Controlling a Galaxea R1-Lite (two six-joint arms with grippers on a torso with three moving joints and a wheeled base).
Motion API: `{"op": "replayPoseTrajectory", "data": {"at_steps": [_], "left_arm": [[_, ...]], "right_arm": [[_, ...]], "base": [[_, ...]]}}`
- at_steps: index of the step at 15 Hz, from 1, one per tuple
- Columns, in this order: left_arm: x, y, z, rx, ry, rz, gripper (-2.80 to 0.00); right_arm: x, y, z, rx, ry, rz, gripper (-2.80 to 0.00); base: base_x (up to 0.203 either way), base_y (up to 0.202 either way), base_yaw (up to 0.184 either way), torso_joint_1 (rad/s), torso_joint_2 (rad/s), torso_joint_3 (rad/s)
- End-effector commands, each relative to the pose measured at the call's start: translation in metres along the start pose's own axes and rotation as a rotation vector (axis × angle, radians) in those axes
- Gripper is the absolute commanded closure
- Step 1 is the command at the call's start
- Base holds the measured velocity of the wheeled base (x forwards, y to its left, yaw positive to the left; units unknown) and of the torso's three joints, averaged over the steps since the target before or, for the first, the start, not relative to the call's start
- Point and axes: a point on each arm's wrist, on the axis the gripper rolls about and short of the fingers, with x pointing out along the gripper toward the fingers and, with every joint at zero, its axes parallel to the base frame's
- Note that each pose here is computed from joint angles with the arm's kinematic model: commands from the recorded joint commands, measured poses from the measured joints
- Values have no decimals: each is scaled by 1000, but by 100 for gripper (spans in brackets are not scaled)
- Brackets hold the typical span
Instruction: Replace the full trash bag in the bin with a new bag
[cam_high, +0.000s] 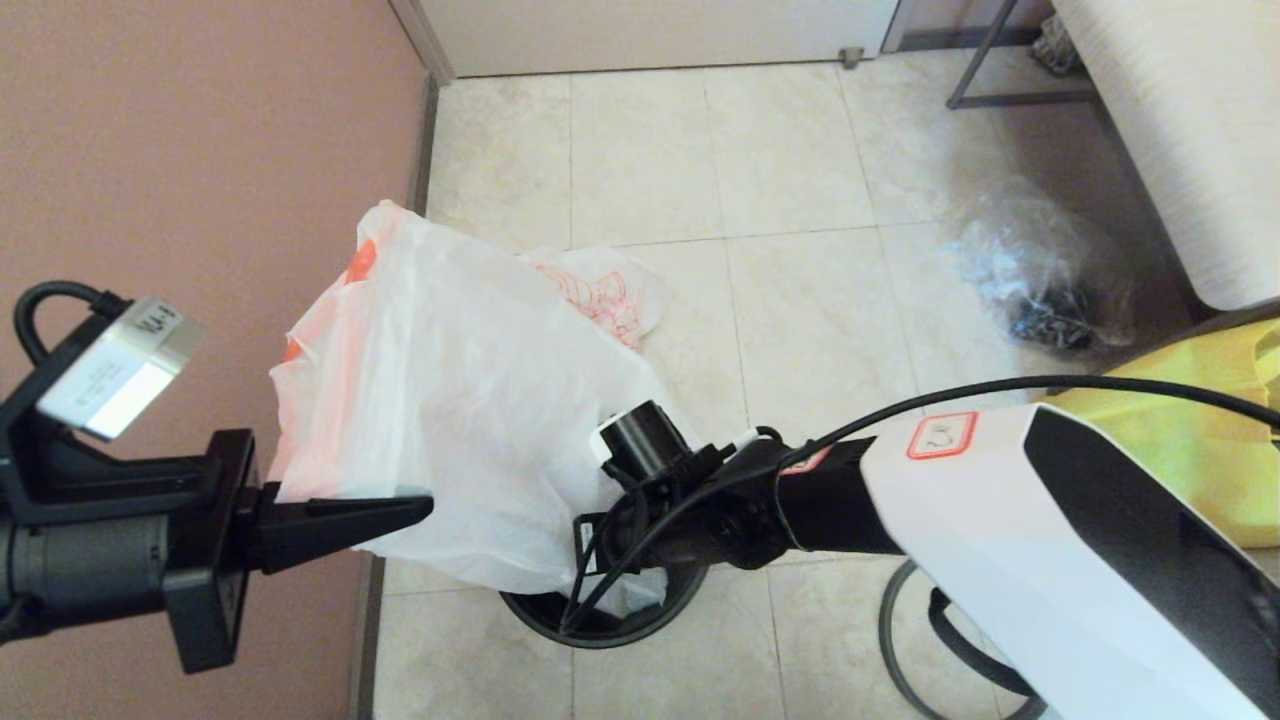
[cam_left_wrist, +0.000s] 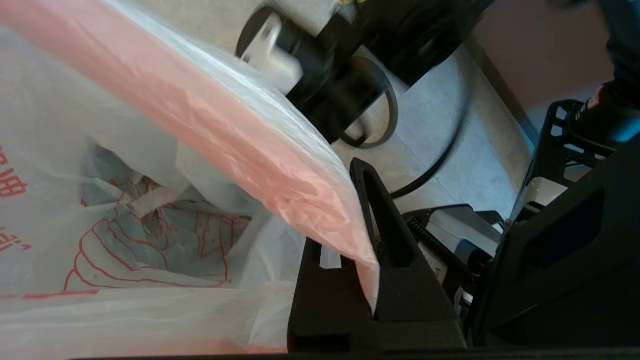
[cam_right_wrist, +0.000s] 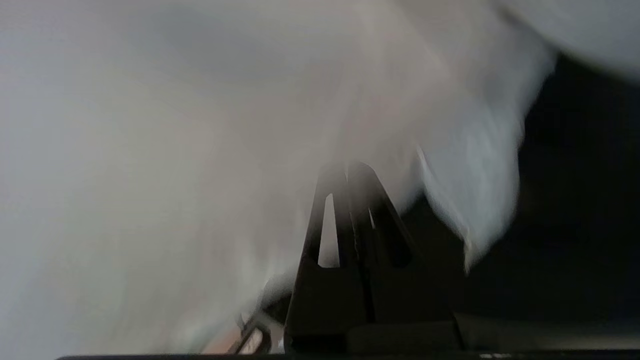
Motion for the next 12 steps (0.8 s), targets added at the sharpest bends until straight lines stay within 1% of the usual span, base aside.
{"op": "replayPoseTrajectory", "data": {"at_steps": [1, 2, 3, 4, 5, 7, 8, 9, 10, 12], "left_arm": [[2, 1, -1, 20, 4, -7, 0], [2, 1, -1, 1, 7, -2, 0], [3, 2, -2, -7, 12, 10, 0], [4, 3, -2, -8, 18, 14, 0], [4, 3, -2, -10, 19, 14, 0], [7, 2, -3, -12, 26, -2, 0], [10, 4, -5, -21, 36, -9, 0], [11, 5, -6, -23, 41, -12, 0], [14, 5, -7, -26, 47, -27, 0], [15, 5, -7, -28, 48, -28, 0]], "right_arm": [[-36, 3, 3, 10, -21, -13, 0], [-43, -5, 0, 22, -23, -66, 0], [-54, -14, 3, 38, -42, -104, 0], [-65, -25, 12, 60, -76, -122, 0], [-73, -31, 21, 78, -126, -125, 0], [-84, -40, 42, 104, -253, -97, 0], [-85, -48, 50, 113, -296, -95, 0], [-84, -52, 54, 114, -316, -95, 0], [-82, -60, 62, 125, -360, -94, 0], [-73, -75, 75, 141, -449, -87, 0]], "base": [[0, 0, 0, 0, 0, 0], [0, 0, 0, 0, 0, 0], [0, 0, 0, 0, 0, 0], [0, 0, 0, 0, 0, 0], [0, 0, 0, 0, 0, 0], [0, 0, 0, 0, 0, 0], [0, 0, 0, 0, 0, 0], [0, 0, 0, 0, 0, 0], [0, 0, 0, 0, 0, 0], [0, 0, 0, 0, 0, 0]]}}
